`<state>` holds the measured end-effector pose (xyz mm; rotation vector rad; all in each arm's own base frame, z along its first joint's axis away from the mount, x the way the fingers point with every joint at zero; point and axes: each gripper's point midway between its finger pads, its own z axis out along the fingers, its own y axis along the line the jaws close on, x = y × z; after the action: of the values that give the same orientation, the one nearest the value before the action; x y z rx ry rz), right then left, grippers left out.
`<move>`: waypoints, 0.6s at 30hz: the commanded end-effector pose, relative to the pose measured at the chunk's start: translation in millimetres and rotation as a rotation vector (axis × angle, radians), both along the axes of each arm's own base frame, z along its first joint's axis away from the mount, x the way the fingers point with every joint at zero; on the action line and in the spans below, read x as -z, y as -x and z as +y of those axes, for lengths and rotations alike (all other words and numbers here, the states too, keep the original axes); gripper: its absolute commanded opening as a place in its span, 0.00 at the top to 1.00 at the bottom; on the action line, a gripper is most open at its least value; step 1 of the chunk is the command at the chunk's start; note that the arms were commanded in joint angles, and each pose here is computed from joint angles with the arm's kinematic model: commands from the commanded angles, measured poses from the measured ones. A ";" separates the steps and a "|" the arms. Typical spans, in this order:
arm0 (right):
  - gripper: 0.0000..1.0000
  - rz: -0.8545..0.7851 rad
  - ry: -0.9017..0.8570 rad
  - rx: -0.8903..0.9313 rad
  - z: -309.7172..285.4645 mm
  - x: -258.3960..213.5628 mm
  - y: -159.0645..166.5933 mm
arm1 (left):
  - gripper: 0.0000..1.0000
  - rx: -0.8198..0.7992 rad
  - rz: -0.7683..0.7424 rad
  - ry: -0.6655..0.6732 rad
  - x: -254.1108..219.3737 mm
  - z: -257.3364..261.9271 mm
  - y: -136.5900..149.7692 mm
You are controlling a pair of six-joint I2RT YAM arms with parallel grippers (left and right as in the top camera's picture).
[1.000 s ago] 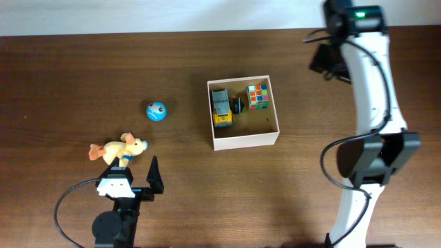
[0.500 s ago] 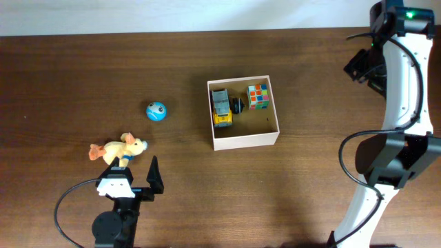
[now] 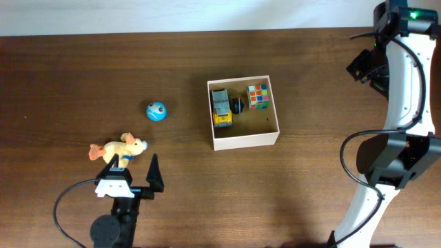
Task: Pack container
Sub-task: 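Move the left gripper forward over the yellow plush chick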
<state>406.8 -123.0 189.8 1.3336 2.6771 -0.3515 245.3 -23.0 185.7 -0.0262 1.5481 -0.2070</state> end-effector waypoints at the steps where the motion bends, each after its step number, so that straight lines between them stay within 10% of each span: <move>1: 0.01 -0.017 -0.003 0.012 -1.5 -3.7 -1.4 | 0.01 0.152 -0.063 -0.014 -14.4 -26.0 5.8; 18: 0.01 -0.017 -0.003 0.012 -1.5 -3.7 -1.4 | 0.01 0.146 0.561 -0.161 -55.7 -20.0 -37.4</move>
<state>407.1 -121.7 189.8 1.3346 2.6798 -0.3405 264.8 -41.3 237.9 0.1354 2.0044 -0.2117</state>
